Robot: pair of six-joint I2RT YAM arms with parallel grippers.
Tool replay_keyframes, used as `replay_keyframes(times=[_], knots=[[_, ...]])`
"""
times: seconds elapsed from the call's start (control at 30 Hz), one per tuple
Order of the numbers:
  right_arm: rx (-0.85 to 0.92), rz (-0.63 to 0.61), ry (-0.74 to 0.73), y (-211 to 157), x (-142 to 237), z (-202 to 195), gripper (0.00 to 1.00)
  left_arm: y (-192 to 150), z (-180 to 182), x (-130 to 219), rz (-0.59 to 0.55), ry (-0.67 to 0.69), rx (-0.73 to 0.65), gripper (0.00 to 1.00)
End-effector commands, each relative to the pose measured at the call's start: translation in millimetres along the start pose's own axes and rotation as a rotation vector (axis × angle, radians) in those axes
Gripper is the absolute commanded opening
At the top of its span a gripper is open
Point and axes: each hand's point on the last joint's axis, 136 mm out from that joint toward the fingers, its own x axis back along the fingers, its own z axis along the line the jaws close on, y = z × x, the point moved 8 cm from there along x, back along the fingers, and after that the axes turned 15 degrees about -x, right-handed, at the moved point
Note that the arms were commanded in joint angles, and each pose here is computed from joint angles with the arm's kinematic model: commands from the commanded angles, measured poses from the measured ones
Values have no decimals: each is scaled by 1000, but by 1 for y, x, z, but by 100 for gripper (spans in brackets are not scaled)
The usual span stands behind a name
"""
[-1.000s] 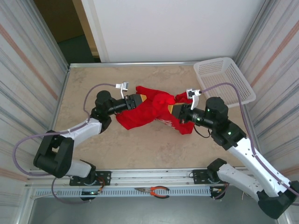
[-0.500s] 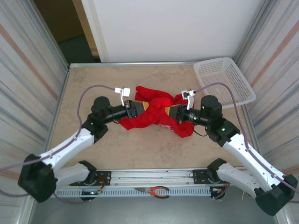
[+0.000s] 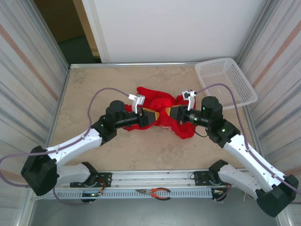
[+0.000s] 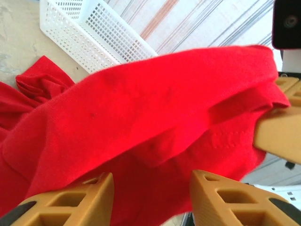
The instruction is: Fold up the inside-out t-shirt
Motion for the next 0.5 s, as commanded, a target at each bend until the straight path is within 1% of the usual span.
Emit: replay_keyframes(times=[0.0, 0.2, 0.27, 0.33, 0.37, 0.47], knots=[[-4, -11, 31, 3, 1, 4, 0, 26, -5, -2, -82, 15, -74, 47], [-6, -10, 37, 3, 2, 4, 0, 31, 0, -9, -88, 24, -73, 46], [-6, -7, 39, 2, 2, 4, 0, 32, 2, -11, -89, 22, -73, 44], [-8, -5, 41, 1, 2, 4, 0, 34, 3, -14, -88, 20, -77, 36], [-9, -5, 38, 1, 1, 3, 0, 34, 4, -15, -87, 20, -77, 31], [-13, -4, 23, 0, 1, 0, 0, 40, 6, -14, -88, 6, -79, 4]])
